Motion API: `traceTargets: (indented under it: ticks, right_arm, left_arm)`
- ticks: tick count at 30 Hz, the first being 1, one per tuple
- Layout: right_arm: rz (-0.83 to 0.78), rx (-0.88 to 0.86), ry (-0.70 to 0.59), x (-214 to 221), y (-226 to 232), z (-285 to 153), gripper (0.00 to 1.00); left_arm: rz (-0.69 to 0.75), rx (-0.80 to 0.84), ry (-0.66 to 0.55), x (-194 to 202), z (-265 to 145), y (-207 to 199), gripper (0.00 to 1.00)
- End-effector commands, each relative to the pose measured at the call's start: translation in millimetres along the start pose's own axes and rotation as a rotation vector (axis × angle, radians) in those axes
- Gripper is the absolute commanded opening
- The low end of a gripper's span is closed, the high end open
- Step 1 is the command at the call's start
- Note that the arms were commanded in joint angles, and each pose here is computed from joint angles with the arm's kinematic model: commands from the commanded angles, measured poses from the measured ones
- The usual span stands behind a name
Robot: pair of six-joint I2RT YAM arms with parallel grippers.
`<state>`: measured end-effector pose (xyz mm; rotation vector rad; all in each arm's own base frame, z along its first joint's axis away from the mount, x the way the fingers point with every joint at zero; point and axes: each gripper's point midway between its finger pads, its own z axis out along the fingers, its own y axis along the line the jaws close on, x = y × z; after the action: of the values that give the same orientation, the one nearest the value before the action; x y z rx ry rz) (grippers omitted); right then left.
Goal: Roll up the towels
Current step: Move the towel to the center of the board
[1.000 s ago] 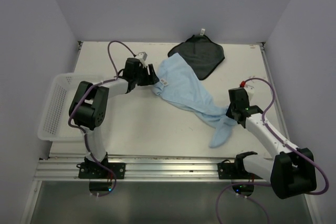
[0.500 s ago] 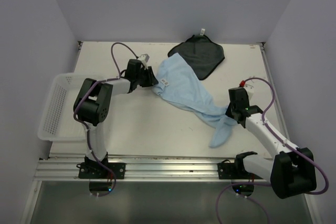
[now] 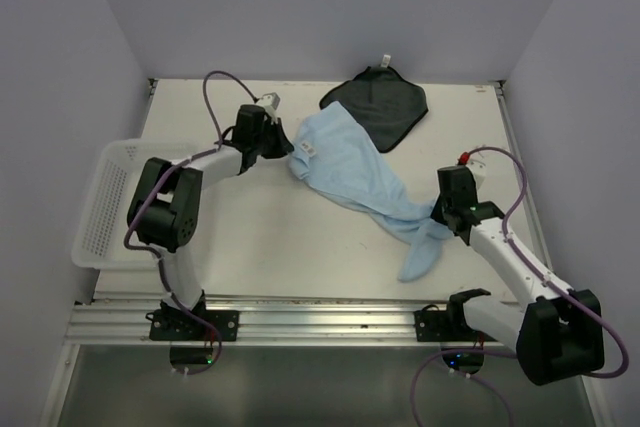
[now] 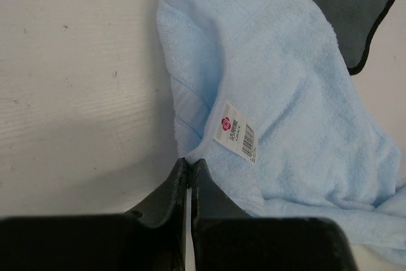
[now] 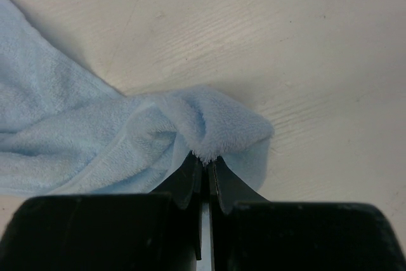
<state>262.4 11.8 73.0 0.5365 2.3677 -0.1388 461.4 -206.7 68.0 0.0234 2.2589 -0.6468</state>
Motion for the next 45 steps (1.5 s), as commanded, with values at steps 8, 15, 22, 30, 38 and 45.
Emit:
traceTargets:
  ticks: [8,15,22,30,38,45]
  right_arm:
    - [-0.010,-0.095,-0.094,-52.1,21.8,-30.2,0.06]
    - [-0.014,-0.136,-0.123,-65.2,29.8,-38.1,0.00]
    - [-0.043,-0.194,-0.102,-70.1,45.2,-39.4,0.04]
    - [-0.072,-0.297,-0.139,-106.4,74.1,-56.9,0.15]
    - [-0.306,-0.474,-0.192,-175.0,126.8,-102.8,0.16]
    - [-0.635,-0.494,0.012,-79.6,137.2,-84.4,0.50]
  left_arm:
    - [0.070,-0.110,-0.163,-65.6,-85.0,-16.0,0.00]
    - [0.075,-0.181,-0.169,-55.9,-118.9,-2.1,0.00]
    - [0.060,-0.200,-0.180,-64.8,-150.5,0.6,0.00]
    - [0.067,-0.285,-0.375,-104.6,-220.9,10.6,0.00]
    - [0.041,-0.361,-0.584,-120.0,-277.8,14.7,0.00]
    - [0.053,-0.343,-0.577,-96.0,-271.3,21.8,0.00]
